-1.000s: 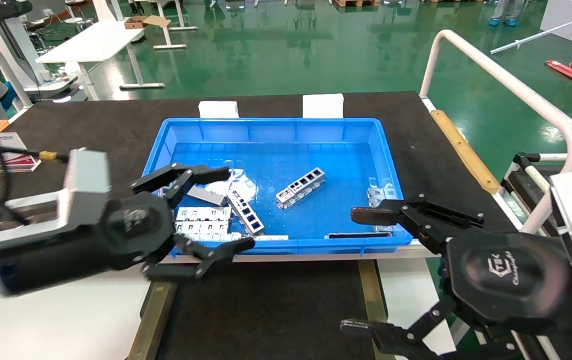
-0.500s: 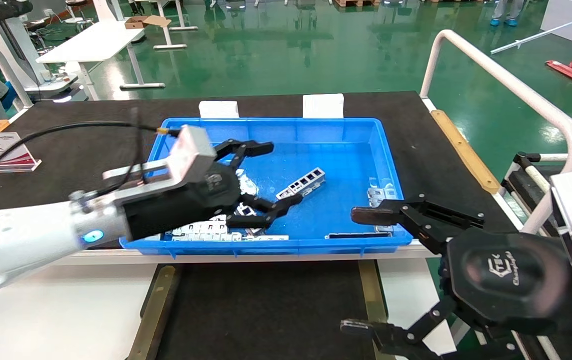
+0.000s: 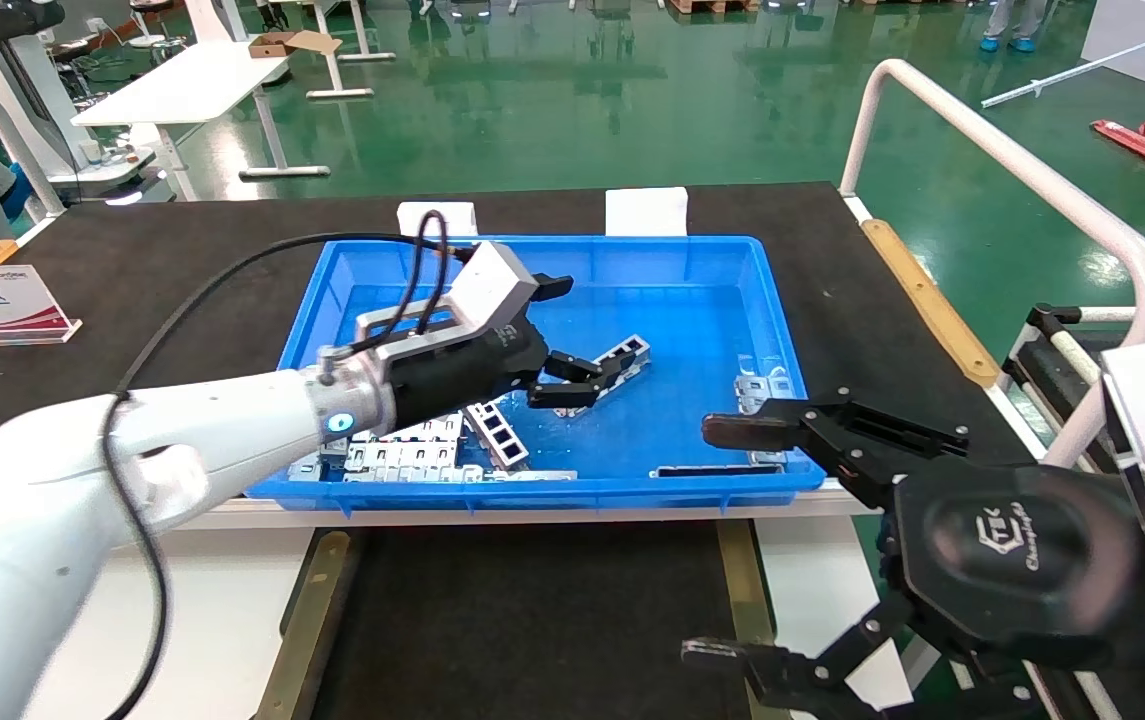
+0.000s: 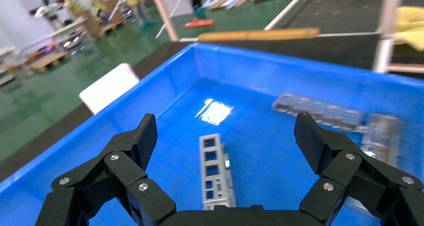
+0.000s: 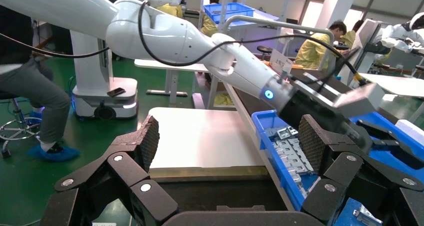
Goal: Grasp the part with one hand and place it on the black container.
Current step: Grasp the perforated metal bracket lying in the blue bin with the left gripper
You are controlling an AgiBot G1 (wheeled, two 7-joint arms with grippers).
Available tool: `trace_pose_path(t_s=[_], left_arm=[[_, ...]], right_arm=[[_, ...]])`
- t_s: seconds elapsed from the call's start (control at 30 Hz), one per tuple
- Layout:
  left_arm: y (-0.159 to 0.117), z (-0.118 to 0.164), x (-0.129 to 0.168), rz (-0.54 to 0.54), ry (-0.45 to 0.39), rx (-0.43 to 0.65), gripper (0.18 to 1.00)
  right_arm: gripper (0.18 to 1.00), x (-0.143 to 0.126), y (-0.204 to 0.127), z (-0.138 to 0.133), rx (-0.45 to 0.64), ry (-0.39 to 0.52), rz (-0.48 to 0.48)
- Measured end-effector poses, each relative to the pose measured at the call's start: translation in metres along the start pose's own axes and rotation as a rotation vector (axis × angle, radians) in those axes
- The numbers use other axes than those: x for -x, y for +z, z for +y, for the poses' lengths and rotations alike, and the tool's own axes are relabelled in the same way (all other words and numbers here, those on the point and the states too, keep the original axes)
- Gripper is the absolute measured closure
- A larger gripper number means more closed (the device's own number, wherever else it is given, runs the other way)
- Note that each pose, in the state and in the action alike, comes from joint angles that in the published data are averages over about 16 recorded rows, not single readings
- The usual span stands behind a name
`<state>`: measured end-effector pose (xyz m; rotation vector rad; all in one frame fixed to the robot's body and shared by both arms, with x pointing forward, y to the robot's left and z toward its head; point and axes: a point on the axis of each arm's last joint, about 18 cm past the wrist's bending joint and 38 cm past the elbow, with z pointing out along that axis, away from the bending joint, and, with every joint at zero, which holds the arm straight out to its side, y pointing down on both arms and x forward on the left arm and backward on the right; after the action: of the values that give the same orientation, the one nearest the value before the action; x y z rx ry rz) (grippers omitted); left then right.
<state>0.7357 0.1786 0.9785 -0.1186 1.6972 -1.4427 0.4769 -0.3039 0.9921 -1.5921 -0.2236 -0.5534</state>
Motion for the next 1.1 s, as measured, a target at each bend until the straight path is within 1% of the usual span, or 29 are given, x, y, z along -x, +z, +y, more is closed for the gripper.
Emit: trace_pose_path(t_s=[0.2, 0.47, 0.93, 1.1], left_arm=[[0.014, 0.016, -0.004, -0.035, 0.002, 0.058, 0.184], [0.02, 0.034, -0.013, -0.041, 0.015, 0.111, 0.184], [0.027, 0.05, -0.023, -0.064, 0.013, 0.172, 0.191], [0.028, 0.054, -0.024, -0.077, 0.004, 0.186, 0.211]], right_arm=[[0.178, 0.0, 0.0, 0.0, 0.0, 0.0, 0.0], [0.178, 0.0, 0.0, 0.0, 0.0, 0.0, 0.0], [0.188, 0.0, 0.0, 0.0, 0.0, 0.0, 0.0], [0.214, 0.0, 0.0, 0.0, 0.0, 0.0, 0.0]])
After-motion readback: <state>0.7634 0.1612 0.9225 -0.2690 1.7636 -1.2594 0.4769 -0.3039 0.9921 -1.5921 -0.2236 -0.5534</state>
